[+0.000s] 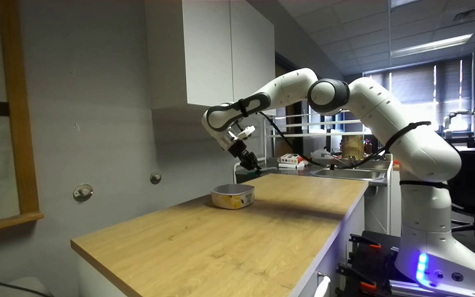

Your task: Put the green marker in the white bowl

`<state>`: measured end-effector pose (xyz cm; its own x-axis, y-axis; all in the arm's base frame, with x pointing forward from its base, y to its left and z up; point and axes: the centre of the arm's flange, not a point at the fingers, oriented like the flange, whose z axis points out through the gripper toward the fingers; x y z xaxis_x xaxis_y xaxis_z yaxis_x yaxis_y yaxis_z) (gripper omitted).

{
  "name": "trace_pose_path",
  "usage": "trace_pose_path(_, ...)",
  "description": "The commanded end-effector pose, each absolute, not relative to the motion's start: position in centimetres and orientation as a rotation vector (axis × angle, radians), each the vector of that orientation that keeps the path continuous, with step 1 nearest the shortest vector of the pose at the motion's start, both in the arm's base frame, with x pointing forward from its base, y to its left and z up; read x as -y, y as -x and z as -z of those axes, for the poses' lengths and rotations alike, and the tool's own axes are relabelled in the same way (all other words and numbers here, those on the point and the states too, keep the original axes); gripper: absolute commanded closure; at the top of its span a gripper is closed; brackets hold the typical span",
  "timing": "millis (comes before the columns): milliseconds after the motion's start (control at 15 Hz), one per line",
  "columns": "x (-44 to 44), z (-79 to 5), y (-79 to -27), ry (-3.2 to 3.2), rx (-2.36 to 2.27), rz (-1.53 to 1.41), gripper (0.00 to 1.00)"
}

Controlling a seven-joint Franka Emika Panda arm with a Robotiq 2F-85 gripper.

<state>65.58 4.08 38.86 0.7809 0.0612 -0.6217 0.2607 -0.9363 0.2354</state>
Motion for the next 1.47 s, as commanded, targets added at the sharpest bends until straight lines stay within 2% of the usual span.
trace_pose_path(0,-7.2,-40.8,-68.0,-2.639,-0.303,0.910,0.94)
trace_pose_path(733,-11.7,-41.3,-71.5,-2.593,-0.358,0.889,0.94)
trace_pose_path(1400,-13.6,-38.8,-70.5,-2.528,-0.446,0.958,0.94)
